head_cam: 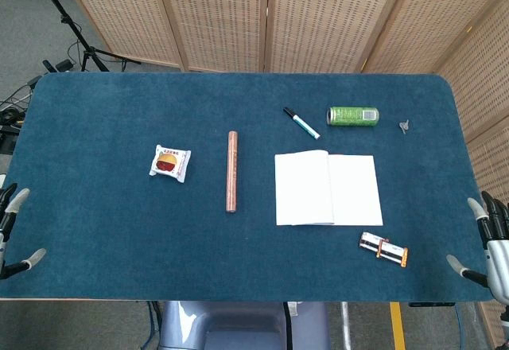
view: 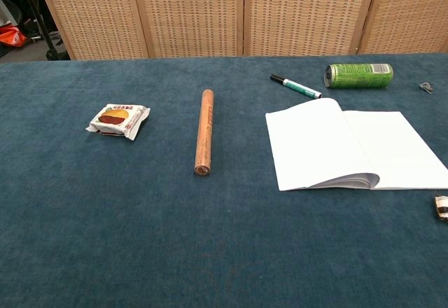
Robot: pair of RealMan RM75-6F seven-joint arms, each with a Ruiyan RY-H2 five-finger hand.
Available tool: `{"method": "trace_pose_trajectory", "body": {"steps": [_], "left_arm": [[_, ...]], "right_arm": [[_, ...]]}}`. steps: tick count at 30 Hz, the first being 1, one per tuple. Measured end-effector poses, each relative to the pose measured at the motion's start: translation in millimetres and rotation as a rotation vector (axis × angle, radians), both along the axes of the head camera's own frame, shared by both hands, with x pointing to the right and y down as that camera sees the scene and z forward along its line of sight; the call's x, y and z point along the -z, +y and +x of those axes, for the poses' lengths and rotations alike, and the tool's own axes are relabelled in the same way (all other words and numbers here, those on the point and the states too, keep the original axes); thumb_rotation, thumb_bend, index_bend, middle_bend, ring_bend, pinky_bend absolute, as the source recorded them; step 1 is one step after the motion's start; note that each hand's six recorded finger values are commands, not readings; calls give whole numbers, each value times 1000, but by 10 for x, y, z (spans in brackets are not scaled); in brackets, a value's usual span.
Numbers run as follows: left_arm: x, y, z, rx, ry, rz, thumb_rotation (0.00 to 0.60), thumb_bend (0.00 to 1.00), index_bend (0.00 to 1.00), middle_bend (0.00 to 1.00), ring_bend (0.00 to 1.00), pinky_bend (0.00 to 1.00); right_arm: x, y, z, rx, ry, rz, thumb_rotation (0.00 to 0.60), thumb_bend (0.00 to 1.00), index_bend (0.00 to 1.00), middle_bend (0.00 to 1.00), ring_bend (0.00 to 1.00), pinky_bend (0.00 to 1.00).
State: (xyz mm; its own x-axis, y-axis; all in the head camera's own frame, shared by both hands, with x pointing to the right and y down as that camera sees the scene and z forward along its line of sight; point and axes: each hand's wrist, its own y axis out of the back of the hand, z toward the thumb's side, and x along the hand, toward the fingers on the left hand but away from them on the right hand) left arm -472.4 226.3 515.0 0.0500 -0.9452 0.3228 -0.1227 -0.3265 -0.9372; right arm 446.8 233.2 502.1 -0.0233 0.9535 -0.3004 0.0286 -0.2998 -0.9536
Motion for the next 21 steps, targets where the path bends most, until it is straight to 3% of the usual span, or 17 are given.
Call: {"method": "trace_pose_trajectory", "body": {"steps": [6, 11, 21], "left_arm": [[14, 1, -21, 4, 14, -6, 600, 0, 0, 0, 0, 0], [-4, -23, -32, 15, 12, -11, 600, 0, 0, 0, 0, 0], [-9, -63, -30, 27, 18, -19, 600, 0, 0, 0, 0, 0]], "right_arm": [[-10, 12, -40, 13, -8, -6, 600, 0, 0, 0, 0, 0], [-143, -42, -175, 71, -3, -58, 600, 0, 0, 0, 0, 0], [-557, -480, -988, 390, 29, -112, 600, 0, 0, 0, 0, 0]]}}
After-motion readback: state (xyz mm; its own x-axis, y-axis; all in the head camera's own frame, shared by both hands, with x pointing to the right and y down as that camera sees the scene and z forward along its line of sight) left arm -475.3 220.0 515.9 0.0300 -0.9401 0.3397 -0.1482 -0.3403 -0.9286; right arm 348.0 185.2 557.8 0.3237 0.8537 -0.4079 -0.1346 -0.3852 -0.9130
